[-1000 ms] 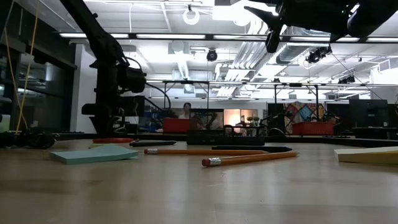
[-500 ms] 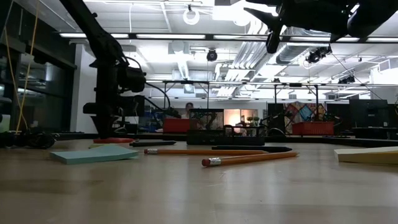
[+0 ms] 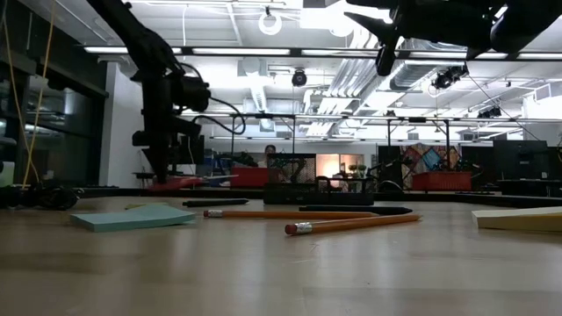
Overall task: Pick and place office supplies into organizer
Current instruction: Put the orange scissors in the black desk organizer
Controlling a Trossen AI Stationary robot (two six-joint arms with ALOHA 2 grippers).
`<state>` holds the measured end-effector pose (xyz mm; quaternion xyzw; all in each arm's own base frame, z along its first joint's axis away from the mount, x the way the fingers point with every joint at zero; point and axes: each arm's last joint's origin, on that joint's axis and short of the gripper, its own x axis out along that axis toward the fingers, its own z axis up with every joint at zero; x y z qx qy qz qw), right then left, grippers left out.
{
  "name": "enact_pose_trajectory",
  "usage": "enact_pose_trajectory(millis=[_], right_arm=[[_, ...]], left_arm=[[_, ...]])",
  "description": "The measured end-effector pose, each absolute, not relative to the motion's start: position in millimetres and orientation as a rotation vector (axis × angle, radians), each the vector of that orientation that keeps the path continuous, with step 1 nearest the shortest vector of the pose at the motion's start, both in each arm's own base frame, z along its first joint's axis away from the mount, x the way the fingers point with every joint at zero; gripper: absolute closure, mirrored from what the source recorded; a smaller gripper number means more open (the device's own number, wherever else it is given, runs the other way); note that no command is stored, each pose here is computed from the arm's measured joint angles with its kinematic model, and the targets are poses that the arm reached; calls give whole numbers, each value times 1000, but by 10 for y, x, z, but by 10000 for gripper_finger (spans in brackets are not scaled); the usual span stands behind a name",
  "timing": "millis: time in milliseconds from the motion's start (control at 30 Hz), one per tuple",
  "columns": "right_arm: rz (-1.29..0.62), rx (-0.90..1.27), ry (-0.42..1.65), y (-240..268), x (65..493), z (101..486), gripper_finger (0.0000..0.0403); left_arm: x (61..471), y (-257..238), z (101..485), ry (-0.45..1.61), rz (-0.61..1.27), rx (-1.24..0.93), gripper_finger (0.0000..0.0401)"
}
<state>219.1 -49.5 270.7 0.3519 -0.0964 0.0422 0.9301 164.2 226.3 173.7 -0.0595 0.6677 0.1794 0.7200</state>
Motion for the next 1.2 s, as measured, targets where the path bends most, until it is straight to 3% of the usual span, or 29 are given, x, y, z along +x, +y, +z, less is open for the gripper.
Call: enact_pose_trajectory(millis=[433,967,1200], right_arm=[[22,749,-219,-553,2182,2701,336],[-10,730,-280,-715,2122,2745,336],[96,599,-484,-676,2037,2963,336]], left_arm=[[1709,2063,1958,1455,354,-115,401],[2166,1851,2983,1322,392,203,401],[2206,1795,3227,1376,386,283,401]])
